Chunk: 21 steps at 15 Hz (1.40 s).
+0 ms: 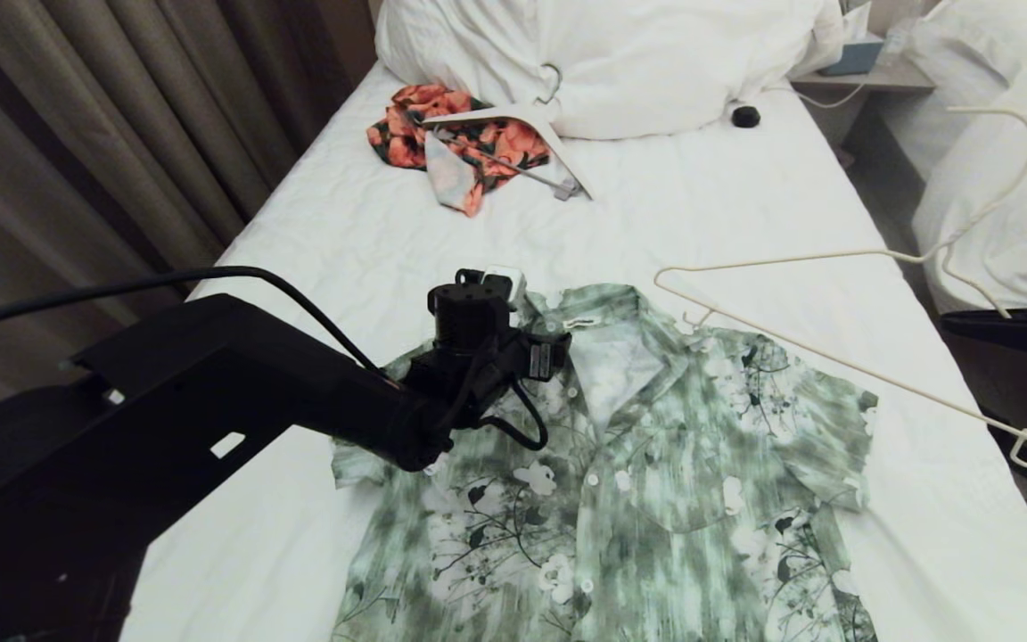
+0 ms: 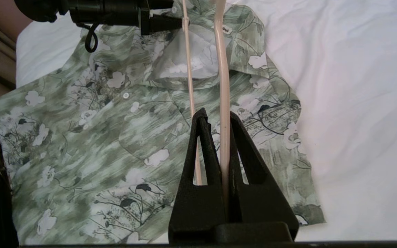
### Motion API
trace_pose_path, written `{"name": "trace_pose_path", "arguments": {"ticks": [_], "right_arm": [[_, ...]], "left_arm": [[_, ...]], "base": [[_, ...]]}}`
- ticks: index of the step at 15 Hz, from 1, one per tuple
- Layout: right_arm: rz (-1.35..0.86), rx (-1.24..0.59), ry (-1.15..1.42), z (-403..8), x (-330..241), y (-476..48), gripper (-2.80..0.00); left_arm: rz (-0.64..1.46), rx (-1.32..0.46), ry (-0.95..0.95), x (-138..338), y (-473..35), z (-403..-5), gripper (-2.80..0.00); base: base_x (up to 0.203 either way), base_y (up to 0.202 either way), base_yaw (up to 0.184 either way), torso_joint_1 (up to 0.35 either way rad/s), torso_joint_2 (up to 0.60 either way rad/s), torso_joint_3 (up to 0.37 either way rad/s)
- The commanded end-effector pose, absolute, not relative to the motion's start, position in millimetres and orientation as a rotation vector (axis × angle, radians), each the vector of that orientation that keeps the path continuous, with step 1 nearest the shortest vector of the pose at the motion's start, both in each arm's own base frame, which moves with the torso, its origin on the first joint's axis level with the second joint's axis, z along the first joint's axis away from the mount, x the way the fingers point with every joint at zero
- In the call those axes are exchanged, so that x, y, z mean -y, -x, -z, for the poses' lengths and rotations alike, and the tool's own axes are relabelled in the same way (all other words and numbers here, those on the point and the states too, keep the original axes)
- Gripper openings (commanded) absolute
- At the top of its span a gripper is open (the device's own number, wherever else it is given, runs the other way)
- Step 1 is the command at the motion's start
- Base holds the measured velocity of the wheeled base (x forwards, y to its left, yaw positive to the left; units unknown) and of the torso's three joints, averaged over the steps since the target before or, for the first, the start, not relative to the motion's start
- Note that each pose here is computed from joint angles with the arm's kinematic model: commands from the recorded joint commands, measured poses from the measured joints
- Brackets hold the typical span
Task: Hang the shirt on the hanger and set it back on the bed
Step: Lift the shirt and hanger, then hook one side of the shirt onto the hanger
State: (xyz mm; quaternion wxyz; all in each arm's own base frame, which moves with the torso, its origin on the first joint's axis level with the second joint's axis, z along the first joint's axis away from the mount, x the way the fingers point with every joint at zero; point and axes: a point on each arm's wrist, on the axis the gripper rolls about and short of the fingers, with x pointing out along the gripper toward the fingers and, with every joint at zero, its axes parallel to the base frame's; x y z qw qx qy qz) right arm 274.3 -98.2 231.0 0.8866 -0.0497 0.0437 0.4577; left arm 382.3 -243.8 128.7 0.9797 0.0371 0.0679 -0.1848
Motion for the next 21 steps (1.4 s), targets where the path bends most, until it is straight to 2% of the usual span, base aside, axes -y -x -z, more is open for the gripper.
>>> {"name": "trace_pose_path", "arguments": {"ticks": [1, 6, 11, 17, 21], "right_arm": [[-0.96, -0.089, 0.101, -229, 98, -275, -2.8], [-0.97, -0.091, 0.099, -228, 96, -277, -2.8], [-1.06, -0.111, 0.081, -219, 72, -292, -2.8], [-1.141, -0.164, 0.063, -202, 43, -314, -2.8], [-1.228, -0.175, 0.085, -199, 8, -335, -2.8]], "left_arm": [[0.37, -0.125, -0.07, 244, -383, -132, -2.8], [0.353, -0.125, -0.066, 237, -385, -134, -2.8], [0.336, -0.08, -0.022, 223, -374, -166, -2.8], [0.348, -0.026, 0.0, 208, -335, -216, -2.8], [0.39, 0.002, 0.008, 221, -299, -236, -2.8]], "base": [[0.0, 0.0, 0.0, 0.0, 0.0, 0.0], [0.0, 0.0, 0.0, 0.0, 0.0, 0.0], [0.0, 0.0, 0.0, 0.0, 0.0, 0.0], [0.0, 0.0, 0.0, 0.0, 0.0, 0.0], [0.0, 0.0, 0.0, 0.0, 0.0, 0.0]]}}
